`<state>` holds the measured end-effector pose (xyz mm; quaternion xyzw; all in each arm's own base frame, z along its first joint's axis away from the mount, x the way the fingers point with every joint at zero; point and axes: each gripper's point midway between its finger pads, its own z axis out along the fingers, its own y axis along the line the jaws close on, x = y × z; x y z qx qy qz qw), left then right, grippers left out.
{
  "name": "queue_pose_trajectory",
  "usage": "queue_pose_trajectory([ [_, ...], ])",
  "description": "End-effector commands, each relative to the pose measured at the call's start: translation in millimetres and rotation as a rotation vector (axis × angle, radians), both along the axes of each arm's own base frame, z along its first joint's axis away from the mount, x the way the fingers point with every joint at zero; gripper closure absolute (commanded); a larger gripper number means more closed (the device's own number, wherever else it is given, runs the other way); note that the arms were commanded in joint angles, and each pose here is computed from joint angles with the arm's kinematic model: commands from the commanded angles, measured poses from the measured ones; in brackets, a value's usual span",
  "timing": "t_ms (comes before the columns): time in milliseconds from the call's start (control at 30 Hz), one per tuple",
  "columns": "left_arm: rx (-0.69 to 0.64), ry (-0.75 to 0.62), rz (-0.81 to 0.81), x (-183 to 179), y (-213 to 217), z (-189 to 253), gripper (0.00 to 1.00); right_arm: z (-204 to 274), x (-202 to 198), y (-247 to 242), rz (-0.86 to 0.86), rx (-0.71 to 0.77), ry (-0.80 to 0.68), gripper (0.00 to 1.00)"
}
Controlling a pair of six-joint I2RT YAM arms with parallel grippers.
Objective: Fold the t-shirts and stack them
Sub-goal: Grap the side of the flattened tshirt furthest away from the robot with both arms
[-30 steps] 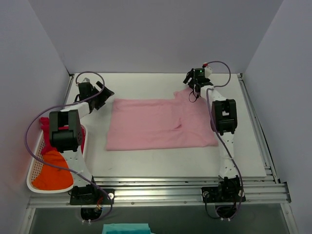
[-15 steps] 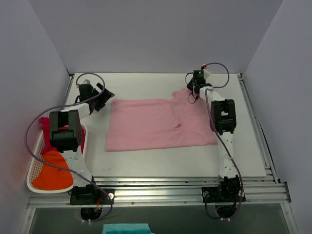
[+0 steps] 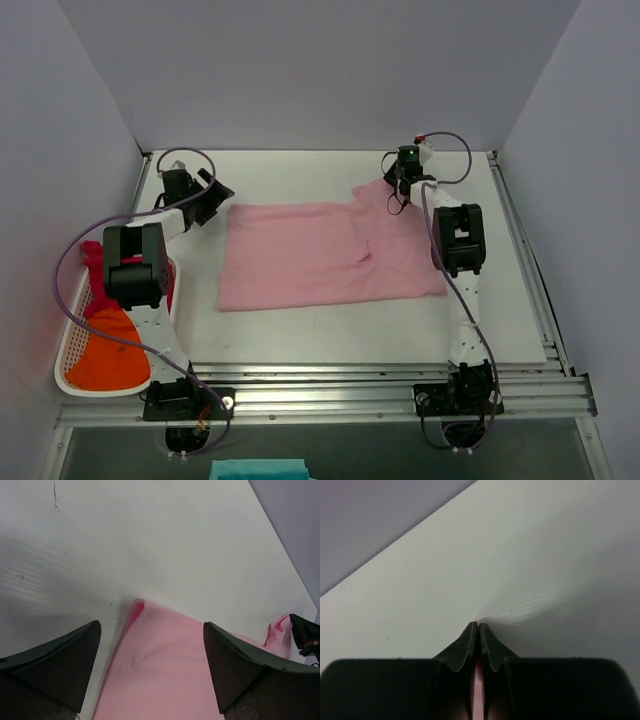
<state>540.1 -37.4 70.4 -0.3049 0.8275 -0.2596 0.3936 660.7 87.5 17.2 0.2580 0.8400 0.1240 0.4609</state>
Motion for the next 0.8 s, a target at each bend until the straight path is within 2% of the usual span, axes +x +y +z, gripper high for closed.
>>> queue_pose_trajectory([
  [0,0.009,-0.025,-0.025,15,-4,1,0.08,-28,-25,-7,0.002,-0.019,0.117,1.00],
  [467,0.020,0.027,-0.084,16,-28,-26,0.16,-34,-30,-10,-0.008,-0.016,0.127,1.00],
  [500,0.020,0.028,-0.115,14,-45,-27,0.18,-35,-30,-10,-0.010,-0.016,0.127,1.00],
  [567,0.027,0.030,-0.106,13,-45,-27,0.21,-34,-30,-12,-0.012,-0.014,0.126,1.00],
  [700,0.043,0.035,-0.083,16,-41,-26,0.33,-34,-30,-12,-0.011,-0.012,0.124,1.00],
  [767,0.048,0.041,-0.079,18,-40,-28,0.45,-35,-30,-12,-0.010,-0.008,0.125,1.00],
])
